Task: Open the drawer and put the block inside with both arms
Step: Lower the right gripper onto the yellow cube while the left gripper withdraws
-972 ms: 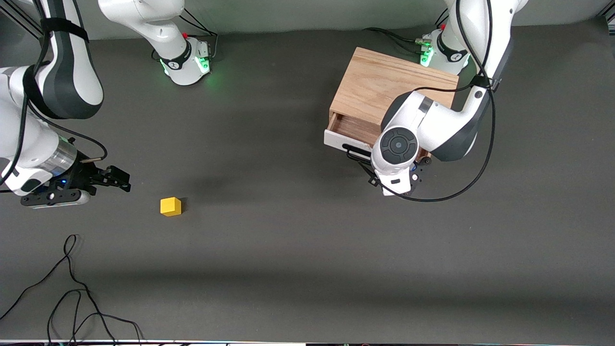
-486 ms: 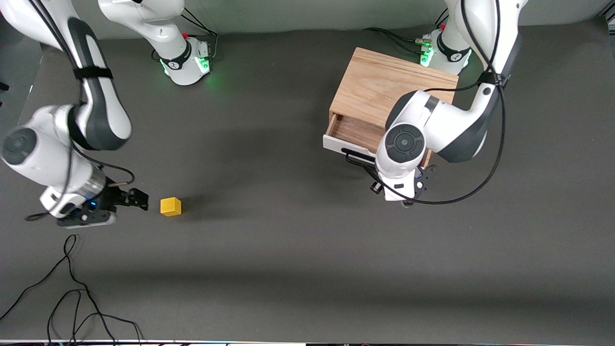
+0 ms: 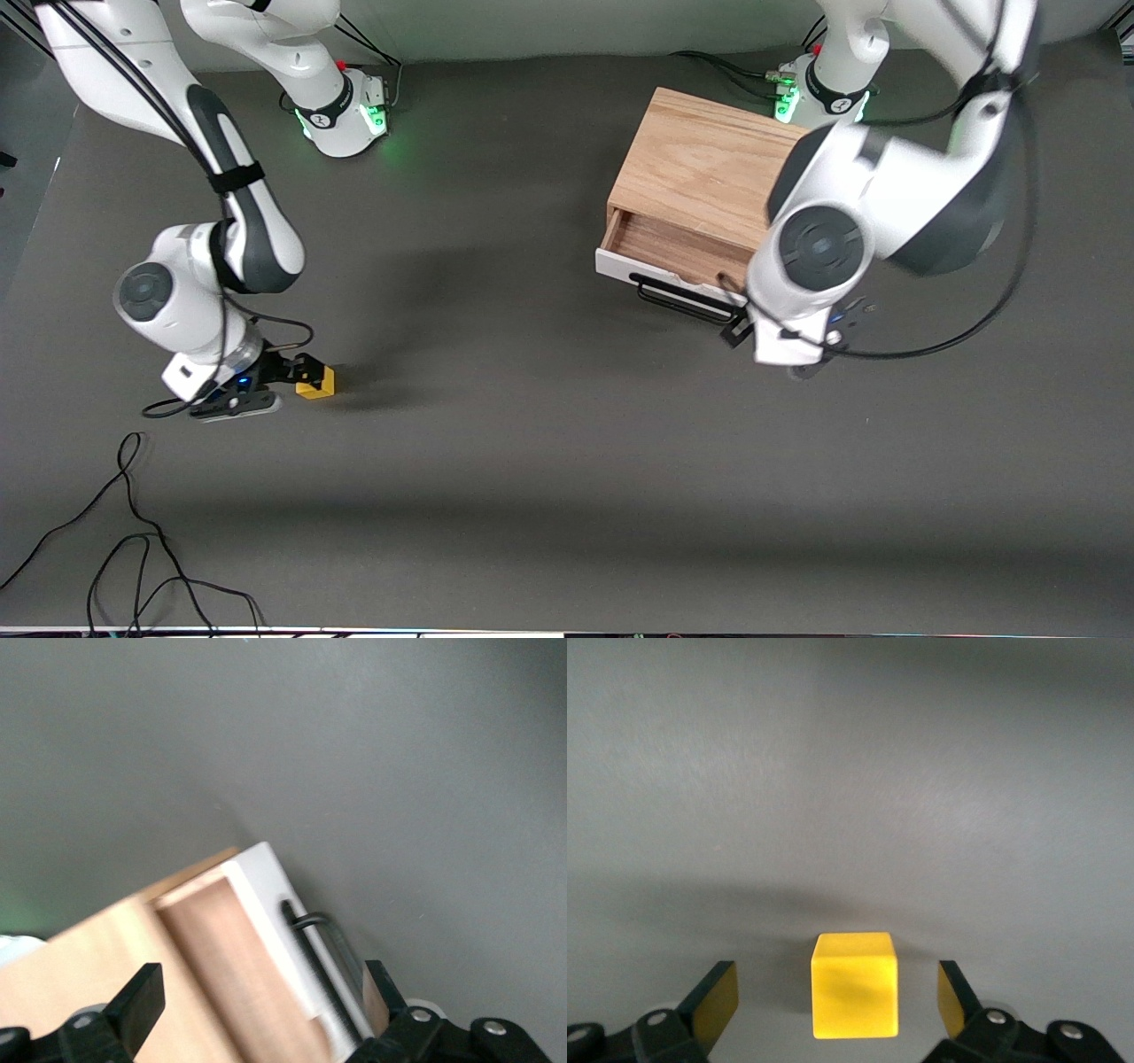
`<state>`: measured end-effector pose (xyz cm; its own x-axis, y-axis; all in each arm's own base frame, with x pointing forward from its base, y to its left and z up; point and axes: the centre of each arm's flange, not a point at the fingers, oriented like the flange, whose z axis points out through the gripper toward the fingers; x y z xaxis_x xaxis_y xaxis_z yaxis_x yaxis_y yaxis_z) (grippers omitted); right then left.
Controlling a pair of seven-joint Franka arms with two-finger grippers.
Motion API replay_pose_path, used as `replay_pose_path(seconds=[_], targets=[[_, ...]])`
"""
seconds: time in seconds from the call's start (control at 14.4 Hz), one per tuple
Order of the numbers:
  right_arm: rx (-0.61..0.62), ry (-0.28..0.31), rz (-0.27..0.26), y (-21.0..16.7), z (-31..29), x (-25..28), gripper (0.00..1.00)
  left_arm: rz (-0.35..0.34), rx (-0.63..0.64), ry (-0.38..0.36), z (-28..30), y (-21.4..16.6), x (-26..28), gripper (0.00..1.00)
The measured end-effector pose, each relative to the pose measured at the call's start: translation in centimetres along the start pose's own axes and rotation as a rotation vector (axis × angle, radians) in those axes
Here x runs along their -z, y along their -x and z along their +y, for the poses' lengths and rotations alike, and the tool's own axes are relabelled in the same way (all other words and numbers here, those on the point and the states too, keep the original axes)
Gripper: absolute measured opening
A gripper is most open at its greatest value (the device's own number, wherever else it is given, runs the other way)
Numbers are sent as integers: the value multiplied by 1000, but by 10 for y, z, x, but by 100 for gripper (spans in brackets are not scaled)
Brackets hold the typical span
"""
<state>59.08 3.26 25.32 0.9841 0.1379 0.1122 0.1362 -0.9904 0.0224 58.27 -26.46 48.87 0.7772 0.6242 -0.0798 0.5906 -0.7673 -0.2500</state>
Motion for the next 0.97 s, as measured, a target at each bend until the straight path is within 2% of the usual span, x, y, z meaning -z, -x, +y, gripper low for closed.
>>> replay_pose_path(seconds=[0.14, 0.42, 0.56, 0.76, 0.83, 0.97], targets=[[1, 1, -16, 14, -1, -20, 100, 11, -121, 23, -41, -12, 44, 100], [-1, 1, -47, 22, 0, -36, 100, 31, -408, 140, -133, -61, 100, 100], [-1, 1, -61, 25, 0, -44, 100, 51, -455, 176, -160, -86, 106, 100], [-1, 1, -75, 28, 0, -52, 100, 103, -477, 216, -144, -99, 86, 100], [-2, 1, -76, 28, 0, -52, 96, 108, -484, 220, -136, -98, 77, 100], [-3, 1, -75, 28, 1, -52, 76, 107, -500, 217, -127, -93, 69, 100]])
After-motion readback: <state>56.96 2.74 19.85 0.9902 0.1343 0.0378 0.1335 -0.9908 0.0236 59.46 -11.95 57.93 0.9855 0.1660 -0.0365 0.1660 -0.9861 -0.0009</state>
